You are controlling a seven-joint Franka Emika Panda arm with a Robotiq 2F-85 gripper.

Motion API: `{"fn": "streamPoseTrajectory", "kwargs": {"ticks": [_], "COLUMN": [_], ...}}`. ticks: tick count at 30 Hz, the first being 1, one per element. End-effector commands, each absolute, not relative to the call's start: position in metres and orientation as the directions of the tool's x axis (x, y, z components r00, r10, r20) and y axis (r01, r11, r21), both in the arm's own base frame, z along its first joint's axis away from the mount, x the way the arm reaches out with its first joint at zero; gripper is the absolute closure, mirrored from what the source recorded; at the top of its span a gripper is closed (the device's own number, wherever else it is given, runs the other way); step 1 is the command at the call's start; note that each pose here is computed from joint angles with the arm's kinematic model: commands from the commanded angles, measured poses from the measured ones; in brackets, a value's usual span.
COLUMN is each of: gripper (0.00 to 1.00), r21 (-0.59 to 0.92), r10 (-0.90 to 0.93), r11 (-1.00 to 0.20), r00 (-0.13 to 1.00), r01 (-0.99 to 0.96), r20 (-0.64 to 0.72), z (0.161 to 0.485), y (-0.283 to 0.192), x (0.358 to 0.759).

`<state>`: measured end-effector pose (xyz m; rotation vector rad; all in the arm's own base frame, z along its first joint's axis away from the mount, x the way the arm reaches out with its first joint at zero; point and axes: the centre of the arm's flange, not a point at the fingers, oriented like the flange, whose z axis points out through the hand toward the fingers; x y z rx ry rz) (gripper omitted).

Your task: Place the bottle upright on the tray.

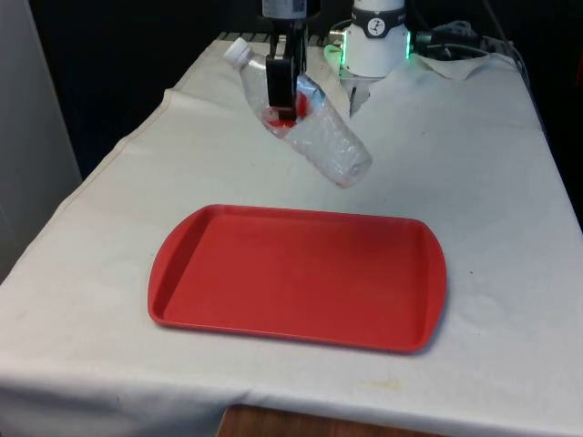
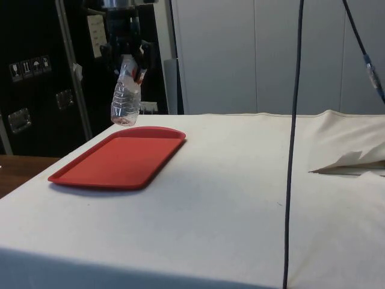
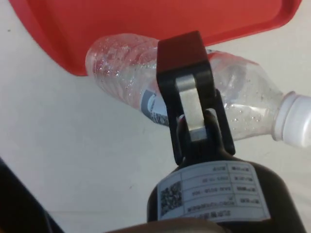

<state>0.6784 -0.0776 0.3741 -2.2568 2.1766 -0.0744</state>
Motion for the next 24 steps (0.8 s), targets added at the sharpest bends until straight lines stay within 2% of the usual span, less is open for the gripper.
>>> {"fn": "streamPoseTrajectory", "kwargs": {"ticks": [1,24], "gripper": [1.0,1.0], "r21": [-0.039,-0.043], "r10": [-0.998,-0.976], "r11": [-0.024,0.01], "r00": [0.022,-0.019], "r01": [-0.999,-0.999], "r20": [0.052,0.215], "z": [0.374,0.373], "y": [-0.078,-0.081], "x": [0.682,0.702]}}
